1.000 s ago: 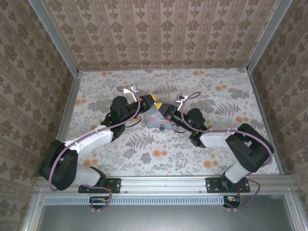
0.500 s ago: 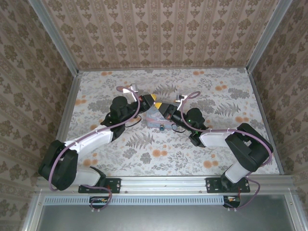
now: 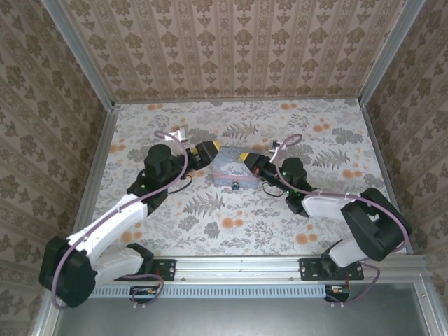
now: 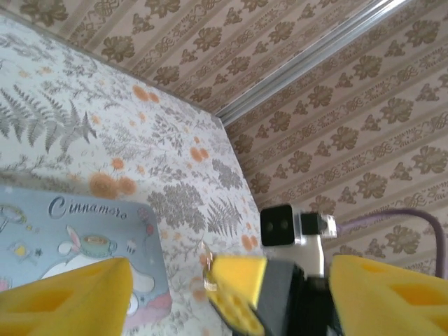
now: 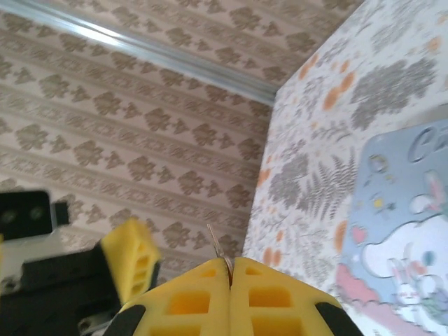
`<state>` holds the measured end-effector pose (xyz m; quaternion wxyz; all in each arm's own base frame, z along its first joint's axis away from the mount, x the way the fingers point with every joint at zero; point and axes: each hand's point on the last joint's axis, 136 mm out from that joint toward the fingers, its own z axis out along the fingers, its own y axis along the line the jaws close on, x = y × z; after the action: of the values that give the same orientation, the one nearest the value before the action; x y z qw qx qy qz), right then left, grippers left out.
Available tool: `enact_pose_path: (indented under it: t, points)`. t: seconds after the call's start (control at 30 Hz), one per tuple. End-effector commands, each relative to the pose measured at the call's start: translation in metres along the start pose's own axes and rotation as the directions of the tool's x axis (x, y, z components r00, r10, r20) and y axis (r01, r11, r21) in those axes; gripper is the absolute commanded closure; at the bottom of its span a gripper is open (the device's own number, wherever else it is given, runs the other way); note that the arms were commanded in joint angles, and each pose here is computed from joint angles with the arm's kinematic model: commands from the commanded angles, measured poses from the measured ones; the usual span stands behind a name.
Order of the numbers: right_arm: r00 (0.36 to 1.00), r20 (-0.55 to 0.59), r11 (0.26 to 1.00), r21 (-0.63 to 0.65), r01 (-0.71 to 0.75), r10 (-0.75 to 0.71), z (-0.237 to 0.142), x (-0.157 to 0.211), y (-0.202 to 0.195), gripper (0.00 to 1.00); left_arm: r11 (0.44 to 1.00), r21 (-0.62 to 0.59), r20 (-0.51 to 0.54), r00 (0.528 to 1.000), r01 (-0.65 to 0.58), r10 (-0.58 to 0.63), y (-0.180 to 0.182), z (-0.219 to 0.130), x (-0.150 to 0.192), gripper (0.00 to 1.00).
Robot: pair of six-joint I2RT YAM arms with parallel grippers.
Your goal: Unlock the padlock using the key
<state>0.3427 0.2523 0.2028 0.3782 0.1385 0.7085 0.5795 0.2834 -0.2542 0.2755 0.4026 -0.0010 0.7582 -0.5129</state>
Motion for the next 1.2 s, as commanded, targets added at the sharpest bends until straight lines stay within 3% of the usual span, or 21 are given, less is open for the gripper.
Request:
enact_pose_path:
  t: [0.0,0.27,0.43,0.73,0.93,1.17]
  points:
    - [0.998,-0.05,0.996,0.078,0.038,-0.034,-0.003,-0.002,-0.009,1.0,0.99,-0.115,-0.186,0.981,-0.079,0.057,0.037,-0.011,0.05,0.19]
    - [0.995,-0.099,0.99,0.138,-0.001,0.014,0.013,-0.012,-0.034,1.0,0.956,-0.134,-0.459,0.871,-0.26,0.173,0.065,0.0,0.143,0.14]
    - [0.992,-0.119,0.986,0.165,-0.027,0.047,0.022,-0.011,-0.05,1.0,0.913,-0.157,-0.533,0.811,-0.377,0.243,0.086,0.013,0.176,0.15]
    - [0.986,-0.154,0.989,0.146,-0.036,0.059,0.035,-0.006,-0.055,1.0,0.888,-0.148,-0.521,0.797,-0.436,0.304,0.105,0.039,0.184,0.15]
    - [0.986,-0.153,0.987,0.153,-0.042,0.066,0.039,-0.007,-0.062,1.0,0.904,-0.156,-0.477,0.832,-0.398,0.283,0.121,0.046,0.178,0.16]
    - [0.982,-0.169,0.988,0.147,-0.057,0.082,0.052,-0.013,-0.07,1.0,0.901,-0.106,-0.486,0.813,-0.42,0.321,0.127,0.053,0.18,0.19]
